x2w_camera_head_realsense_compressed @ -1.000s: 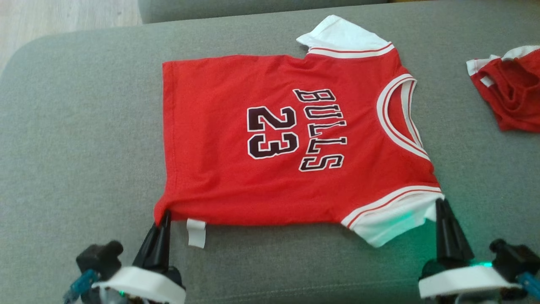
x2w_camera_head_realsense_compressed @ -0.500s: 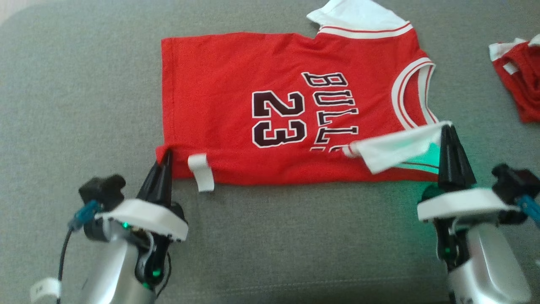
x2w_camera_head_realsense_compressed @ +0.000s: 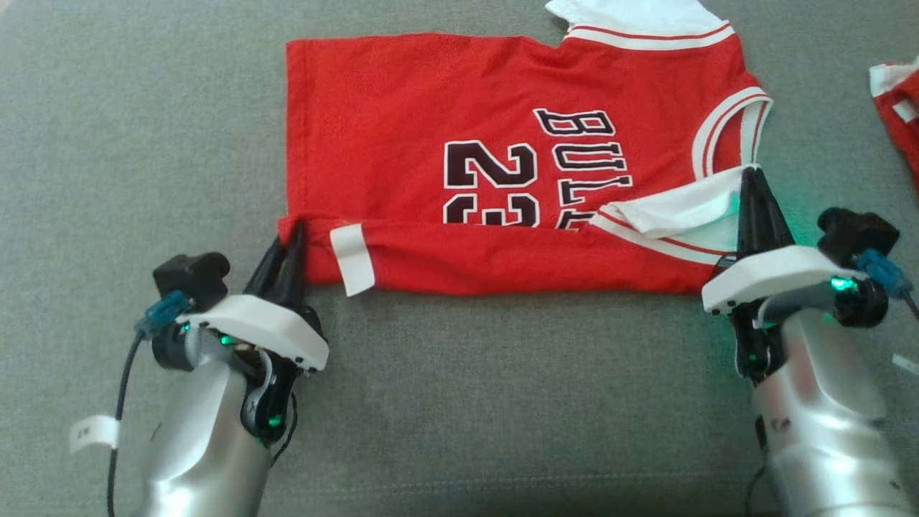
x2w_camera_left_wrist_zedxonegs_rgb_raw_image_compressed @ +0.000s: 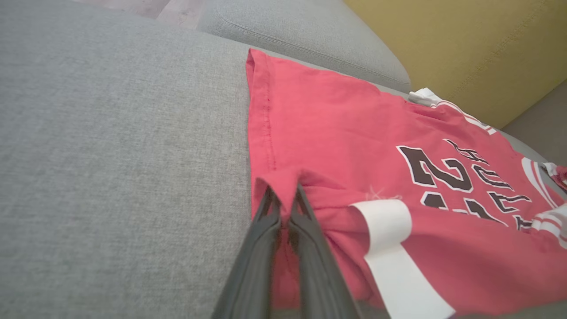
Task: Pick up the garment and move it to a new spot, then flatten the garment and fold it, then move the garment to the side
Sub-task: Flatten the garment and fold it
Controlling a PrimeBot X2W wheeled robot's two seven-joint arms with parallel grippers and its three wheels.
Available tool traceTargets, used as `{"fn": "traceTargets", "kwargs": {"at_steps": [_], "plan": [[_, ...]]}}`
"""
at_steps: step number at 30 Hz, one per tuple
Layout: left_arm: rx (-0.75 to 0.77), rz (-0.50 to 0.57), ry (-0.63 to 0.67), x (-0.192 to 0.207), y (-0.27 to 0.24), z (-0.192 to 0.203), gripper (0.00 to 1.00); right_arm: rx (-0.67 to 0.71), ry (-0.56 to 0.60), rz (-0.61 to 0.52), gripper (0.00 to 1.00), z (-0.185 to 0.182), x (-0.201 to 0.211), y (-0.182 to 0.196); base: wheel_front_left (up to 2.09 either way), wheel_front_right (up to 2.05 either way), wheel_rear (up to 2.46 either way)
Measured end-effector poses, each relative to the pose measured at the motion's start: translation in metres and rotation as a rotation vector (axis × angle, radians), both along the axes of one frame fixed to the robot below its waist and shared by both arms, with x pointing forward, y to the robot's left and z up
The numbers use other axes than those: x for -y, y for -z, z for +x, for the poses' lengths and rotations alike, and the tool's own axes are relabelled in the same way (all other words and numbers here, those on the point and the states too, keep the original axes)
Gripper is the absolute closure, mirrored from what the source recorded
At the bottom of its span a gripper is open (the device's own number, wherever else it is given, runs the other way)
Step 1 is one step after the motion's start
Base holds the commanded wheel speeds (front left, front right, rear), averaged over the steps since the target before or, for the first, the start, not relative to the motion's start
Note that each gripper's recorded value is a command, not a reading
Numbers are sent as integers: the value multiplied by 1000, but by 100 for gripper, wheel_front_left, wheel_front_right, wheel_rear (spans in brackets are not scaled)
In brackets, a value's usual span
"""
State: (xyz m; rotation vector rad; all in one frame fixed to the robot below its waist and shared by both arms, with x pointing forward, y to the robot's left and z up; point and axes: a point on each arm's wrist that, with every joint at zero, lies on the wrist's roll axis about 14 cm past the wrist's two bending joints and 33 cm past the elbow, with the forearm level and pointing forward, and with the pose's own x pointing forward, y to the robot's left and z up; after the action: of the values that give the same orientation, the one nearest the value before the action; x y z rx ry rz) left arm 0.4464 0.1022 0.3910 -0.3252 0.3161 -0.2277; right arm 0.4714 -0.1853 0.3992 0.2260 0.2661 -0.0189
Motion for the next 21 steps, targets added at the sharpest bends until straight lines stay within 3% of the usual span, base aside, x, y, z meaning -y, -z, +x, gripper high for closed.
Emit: {"fn": "traceTargets", "kwargs": {"at_steps": [1, 2, 3, 11, 21], "plan": [[1, -1, 0, 0, 0, -1, 0, -11, -1, -3, 60, 2, 0, 2, 0, 0, 0], [1, -1, -1, 0, 0, -1, 0, -21, -3, -7, 24, 4, -1, 4, 0, 0, 0], [2, -1, -1, -1, 0, -2, 0, -30, -7, -8, 0, 6, -2, 6, 0, 0, 0], [84, -33, -24, -2, -25, -6, 0, 20, 11, -10, 0, 28, 1, -16, 0, 0, 0], [-17, -24, -51, -14, -12, -44, 0, 202, 19, -50, 0, 33, 8, -71, 0, 0, 0]]}}
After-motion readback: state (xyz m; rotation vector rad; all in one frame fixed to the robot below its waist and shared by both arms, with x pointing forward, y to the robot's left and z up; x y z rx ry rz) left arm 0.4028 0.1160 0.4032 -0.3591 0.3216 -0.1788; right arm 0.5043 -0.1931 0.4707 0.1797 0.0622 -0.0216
